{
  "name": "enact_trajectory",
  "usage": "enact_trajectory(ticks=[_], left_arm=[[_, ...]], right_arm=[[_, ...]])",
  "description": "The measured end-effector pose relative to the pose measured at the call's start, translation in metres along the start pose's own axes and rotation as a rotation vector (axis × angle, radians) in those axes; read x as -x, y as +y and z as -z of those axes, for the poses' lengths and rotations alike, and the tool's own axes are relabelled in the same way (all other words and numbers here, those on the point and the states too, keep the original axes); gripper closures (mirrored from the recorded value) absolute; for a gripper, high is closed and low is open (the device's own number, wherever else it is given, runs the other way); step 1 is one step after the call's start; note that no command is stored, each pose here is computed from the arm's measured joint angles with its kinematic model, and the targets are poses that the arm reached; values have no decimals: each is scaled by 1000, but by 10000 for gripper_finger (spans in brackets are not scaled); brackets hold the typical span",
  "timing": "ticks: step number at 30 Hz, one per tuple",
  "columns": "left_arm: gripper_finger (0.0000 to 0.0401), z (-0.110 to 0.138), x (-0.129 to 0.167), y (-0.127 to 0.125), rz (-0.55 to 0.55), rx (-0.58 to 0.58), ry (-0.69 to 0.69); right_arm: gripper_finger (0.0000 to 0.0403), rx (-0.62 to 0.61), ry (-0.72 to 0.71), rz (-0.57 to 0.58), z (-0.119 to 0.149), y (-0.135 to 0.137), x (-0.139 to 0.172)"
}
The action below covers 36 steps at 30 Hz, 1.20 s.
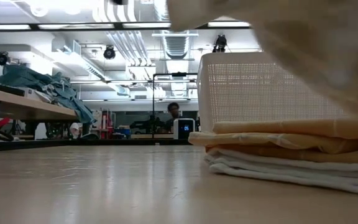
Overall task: Fold towel
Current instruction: Fold the white checkered towel
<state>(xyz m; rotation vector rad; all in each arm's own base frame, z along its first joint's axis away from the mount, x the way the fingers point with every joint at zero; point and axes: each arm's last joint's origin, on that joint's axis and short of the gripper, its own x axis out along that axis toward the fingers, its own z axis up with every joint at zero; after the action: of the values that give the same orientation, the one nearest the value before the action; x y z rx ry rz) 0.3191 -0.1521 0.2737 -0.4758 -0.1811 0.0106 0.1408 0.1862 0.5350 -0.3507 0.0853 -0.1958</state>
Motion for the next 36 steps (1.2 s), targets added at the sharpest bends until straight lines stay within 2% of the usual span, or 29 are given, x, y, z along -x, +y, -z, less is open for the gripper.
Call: enact_trajectory(ticks=[5, 7, 10, 12, 17, 19, 21, 23, 26, 29, 31, 33, 36], left_arm=[[400, -38, 56, -4, -259, -140, -47], [400, -56, 74, -9, -308, -180, -90], [400, -84, 93, -14, -368, -242, -133], [400, -101, 100, -17, -396, -283, -152], [401, -141, 104, -34, -421, -427, -168], [401, -154, 102, -43, -490, -523, -142], [401, -167, 100, -51, -585, -578, -109], [401, -177, 97, -62, -629, -620, -78], [401, -180, 90, -80, -646, -692, -25], [401, -170, 84, -97, -689, -744, 44], [401, -156, 80, -106, -731, -766, 86], [401, -135, 78, -115, -703, -786, 98], [401, -105, 79, -126, -664, -758, 93]], right_arm=[[403, -40, 65, 61, 18, 2, 5], [403, -31, 73, 99, 22, 2, 6], [403, 26, 71, 230, 20, -2, 3], [403, 53, 79, 285, 14, -7, -1], [403, 85, 78, 287, 0, -14, -4], [403, 118, 82, 294, -4, -15, -3], [403, 130, 90, 313, -6, -16, -3], [403, 126, 90, 314, -6, -16, -3], [403, 95, 67, 269, -5, -11, 1], [403, 37, 27, 171, -2, -1, 8], [403, -19, 3, 72, 2, 8, 12], [403, -77, 7, -15, 11, 19, 15], [403, -148, 57, -53, 34, 37, 17]])
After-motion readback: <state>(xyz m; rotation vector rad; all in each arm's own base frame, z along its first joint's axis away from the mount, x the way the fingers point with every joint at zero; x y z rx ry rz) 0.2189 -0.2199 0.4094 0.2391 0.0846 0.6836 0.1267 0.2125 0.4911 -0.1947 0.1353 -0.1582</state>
